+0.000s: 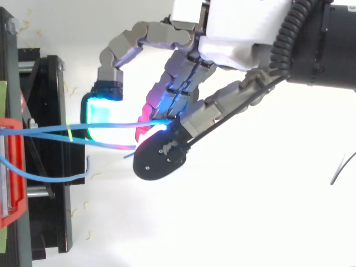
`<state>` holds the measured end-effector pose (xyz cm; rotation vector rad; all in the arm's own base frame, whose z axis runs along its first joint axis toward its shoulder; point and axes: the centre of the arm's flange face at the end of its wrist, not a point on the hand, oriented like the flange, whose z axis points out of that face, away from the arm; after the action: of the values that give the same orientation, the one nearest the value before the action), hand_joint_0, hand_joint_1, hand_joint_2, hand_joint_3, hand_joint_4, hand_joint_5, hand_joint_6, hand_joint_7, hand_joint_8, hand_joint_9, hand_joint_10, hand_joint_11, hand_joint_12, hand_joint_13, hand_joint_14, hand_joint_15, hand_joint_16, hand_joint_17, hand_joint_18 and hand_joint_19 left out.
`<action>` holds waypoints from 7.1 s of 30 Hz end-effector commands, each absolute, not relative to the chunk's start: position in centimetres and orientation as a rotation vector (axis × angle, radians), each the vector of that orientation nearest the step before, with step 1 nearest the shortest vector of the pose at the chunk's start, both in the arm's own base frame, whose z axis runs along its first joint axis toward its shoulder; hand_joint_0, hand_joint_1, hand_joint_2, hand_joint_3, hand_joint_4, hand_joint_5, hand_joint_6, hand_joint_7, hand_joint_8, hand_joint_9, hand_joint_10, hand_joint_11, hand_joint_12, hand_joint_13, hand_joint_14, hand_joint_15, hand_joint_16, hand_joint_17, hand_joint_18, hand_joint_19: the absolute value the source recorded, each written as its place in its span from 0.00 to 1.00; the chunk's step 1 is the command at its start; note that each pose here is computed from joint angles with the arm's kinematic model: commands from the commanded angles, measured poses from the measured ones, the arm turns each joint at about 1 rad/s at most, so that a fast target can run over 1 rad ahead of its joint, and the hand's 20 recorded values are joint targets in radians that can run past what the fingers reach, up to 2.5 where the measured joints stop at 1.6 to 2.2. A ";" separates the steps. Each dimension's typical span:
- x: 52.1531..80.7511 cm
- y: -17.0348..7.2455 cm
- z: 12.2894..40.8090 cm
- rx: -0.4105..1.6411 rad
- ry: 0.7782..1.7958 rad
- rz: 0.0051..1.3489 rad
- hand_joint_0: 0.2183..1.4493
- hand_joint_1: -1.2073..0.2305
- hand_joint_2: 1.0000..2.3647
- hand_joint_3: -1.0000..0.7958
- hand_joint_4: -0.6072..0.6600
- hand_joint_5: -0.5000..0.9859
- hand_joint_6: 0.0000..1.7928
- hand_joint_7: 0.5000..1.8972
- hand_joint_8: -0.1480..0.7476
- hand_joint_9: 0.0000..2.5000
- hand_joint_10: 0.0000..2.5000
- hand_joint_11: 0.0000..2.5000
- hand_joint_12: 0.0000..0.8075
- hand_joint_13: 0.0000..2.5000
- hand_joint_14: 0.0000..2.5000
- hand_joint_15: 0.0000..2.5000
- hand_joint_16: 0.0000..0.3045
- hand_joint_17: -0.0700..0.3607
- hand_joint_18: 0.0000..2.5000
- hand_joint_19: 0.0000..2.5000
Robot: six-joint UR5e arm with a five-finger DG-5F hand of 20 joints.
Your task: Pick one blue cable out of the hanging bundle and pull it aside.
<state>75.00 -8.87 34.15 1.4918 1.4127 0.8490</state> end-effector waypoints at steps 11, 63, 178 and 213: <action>74.7 -9.0 34.5 1.497 1.418 0.843 0.14 0.38 0.00 0.28 0.36 0.31 0.46 0.30 0.40 0.51 0.01 0.12 0.50 0.44 0.01 0.24 0.22 0.51 0.36 0.32; 74.0 -6.3 31.9 1.525 1.556 0.912 0.22 0.23 0.32 0.57 0.23 0.35 0.48 0.32 0.42 0.43 0.00 0.00 0.56 0.38 0.00 0.11 0.24 0.54 0.31 0.21; 74.4 -4.1 29.1 1.386 1.657 1.075 0.14 0.50 0.00 0.28 0.29 0.38 0.36 0.47 0.36 0.48 0.00 0.00 0.49 0.37 0.01 0.16 0.21 0.50 0.27 0.27; 74.2 -3.8 29.1 1.249 1.775 1.125 0.17 0.37 0.00 0.28 0.33 0.36 0.42 0.42 0.36 0.53 0.00 0.07 0.47 0.38 0.01 0.18 0.20 0.47 0.30 0.28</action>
<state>74.21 -3.86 29.11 1.2606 1.7657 1.1230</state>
